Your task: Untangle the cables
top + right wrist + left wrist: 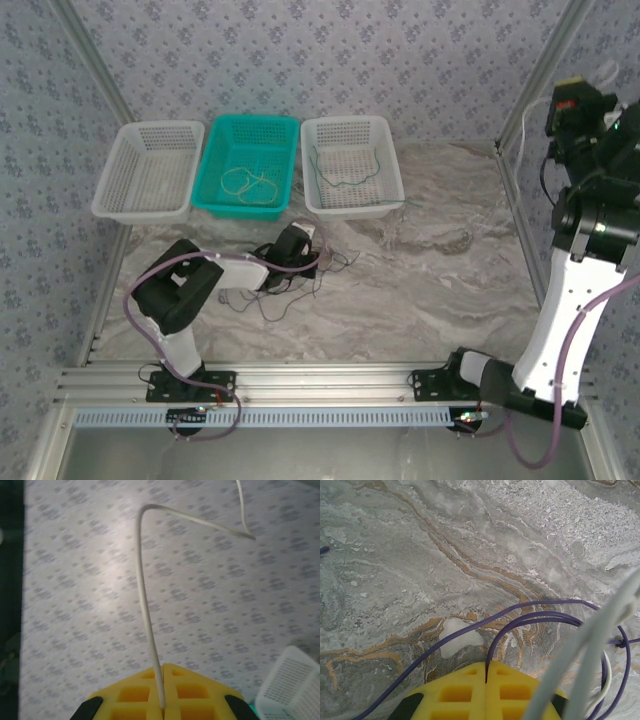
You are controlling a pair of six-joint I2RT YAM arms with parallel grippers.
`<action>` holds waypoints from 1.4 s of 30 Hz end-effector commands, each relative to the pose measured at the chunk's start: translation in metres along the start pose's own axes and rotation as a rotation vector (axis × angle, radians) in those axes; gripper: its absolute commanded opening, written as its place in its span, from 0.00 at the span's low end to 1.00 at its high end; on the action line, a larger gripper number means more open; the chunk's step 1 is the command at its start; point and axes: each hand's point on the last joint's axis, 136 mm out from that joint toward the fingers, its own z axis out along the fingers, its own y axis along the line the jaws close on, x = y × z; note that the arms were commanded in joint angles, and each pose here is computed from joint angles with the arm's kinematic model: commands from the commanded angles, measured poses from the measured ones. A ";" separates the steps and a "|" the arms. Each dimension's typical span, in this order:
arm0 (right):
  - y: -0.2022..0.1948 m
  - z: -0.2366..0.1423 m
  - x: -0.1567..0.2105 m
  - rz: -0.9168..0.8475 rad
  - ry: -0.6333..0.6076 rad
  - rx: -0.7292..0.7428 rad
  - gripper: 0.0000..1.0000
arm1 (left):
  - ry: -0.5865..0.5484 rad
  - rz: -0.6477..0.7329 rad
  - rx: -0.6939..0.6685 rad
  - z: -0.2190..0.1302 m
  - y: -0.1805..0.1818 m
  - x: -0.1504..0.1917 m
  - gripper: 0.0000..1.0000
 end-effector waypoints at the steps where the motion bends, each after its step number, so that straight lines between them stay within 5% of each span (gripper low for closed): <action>1: 0.051 0.012 0.011 -0.065 0.034 -0.139 0.00 | 0.198 -0.040 -0.140 -0.009 0.046 0.054 0.09; 7: 0.105 0.048 0.045 -0.066 0.147 -0.298 0.00 | 0.043 -0.061 0.040 -0.063 0.001 -0.004 0.64; 10: 0.128 0.061 0.059 -0.059 0.160 -0.377 0.00 | -0.040 -0.063 0.032 -0.104 -0.006 -0.035 0.74; 17: 0.144 0.109 0.135 -0.010 0.289 -0.502 0.00 | -0.294 -0.059 0.010 -0.226 -0.005 -0.086 0.84; 24: 0.146 0.147 0.244 0.049 0.433 -0.618 0.00 | -0.460 -0.083 -0.100 -0.318 0.024 -0.091 0.99; 33: 0.141 0.164 0.324 0.099 0.430 -0.769 0.00 | -0.479 -0.120 -0.124 -0.333 0.038 -0.071 0.99; 42: 0.152 0.148 0.351 0.036 0.389 -0.846 0.00 | -0.478 -0.119 -0.124 -0.325 0.038 -0.071 0.99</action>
